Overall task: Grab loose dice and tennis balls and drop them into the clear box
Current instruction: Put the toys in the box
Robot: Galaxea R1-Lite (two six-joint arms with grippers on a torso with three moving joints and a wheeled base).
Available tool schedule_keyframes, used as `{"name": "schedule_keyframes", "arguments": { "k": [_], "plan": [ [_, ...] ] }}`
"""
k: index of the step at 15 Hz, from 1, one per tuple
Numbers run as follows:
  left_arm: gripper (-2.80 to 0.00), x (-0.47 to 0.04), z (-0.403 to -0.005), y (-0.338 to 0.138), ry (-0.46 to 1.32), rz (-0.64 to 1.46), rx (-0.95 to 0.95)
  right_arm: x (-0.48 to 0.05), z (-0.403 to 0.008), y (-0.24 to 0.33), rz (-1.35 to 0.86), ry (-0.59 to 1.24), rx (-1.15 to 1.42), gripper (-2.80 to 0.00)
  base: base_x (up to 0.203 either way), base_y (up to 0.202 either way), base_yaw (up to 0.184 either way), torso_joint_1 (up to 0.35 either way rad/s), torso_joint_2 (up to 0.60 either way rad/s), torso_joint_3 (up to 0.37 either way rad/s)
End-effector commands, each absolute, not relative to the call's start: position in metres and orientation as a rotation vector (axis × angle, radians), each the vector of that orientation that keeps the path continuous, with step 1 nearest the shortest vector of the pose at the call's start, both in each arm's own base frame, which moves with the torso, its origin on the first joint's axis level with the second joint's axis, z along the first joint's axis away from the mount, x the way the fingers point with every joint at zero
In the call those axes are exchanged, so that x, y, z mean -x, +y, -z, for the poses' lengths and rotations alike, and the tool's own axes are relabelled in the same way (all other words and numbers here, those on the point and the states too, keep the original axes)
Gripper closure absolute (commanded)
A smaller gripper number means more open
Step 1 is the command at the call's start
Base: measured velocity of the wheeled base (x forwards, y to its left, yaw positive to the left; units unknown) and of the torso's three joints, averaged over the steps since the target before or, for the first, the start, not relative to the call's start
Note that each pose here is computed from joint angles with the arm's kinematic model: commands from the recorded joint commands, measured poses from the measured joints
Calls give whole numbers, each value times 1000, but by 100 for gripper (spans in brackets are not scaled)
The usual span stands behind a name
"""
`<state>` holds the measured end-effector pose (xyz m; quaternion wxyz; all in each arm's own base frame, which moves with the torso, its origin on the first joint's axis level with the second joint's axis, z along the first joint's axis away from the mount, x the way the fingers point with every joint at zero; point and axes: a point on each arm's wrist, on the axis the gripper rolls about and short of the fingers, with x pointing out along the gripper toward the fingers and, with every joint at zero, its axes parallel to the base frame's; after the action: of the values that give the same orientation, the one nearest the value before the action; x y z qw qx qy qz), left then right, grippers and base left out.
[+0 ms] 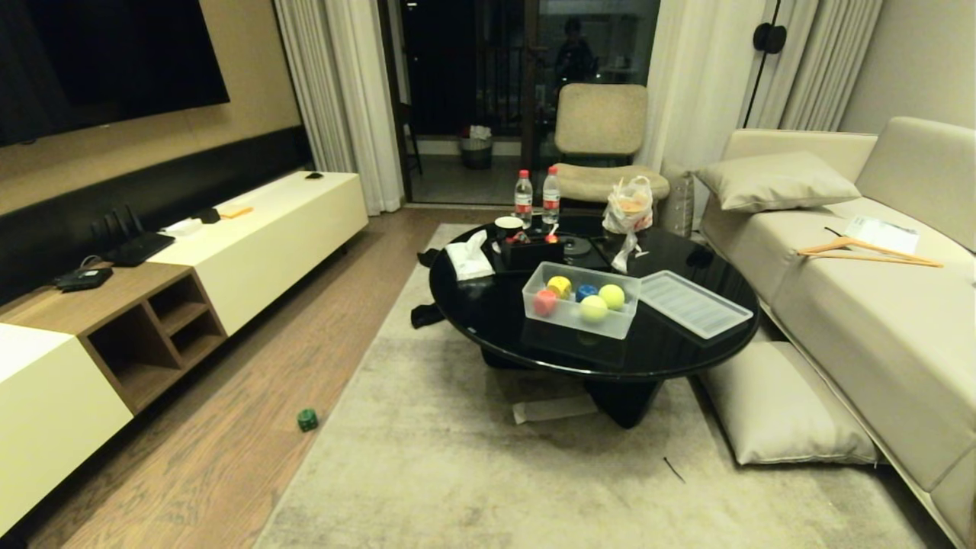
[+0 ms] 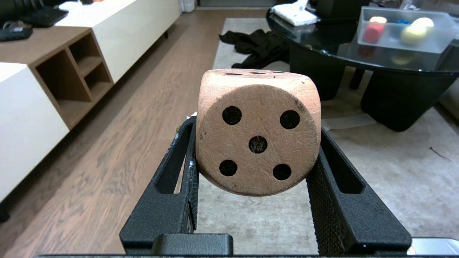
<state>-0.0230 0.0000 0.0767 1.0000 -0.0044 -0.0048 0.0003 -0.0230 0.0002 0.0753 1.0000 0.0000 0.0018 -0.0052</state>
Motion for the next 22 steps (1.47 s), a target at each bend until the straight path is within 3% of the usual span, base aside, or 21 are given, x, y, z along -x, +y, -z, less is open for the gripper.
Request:
{"name": "schedule_keyframes", "arguments": {
  "k": [1, 7, 22],
  "plan": [
    [0, 23, -77, 0, -11, -2, 9, 23, -75, 0, 9, 5, 0, 0, 0, 0, 0, 0, 0, 0],
    [0, 23, -77, 0, -11, -2, 9, 23, -75, 0, 8, 5, 0, 0, 17, 0, 0, 0, 0, 1],
    [0, 23, -77, 0, -11, -2, 9, 23, -75, 0, 9, 5, 0, 0, 172, 0, 11, 3, 2, 3]
  ]
}}
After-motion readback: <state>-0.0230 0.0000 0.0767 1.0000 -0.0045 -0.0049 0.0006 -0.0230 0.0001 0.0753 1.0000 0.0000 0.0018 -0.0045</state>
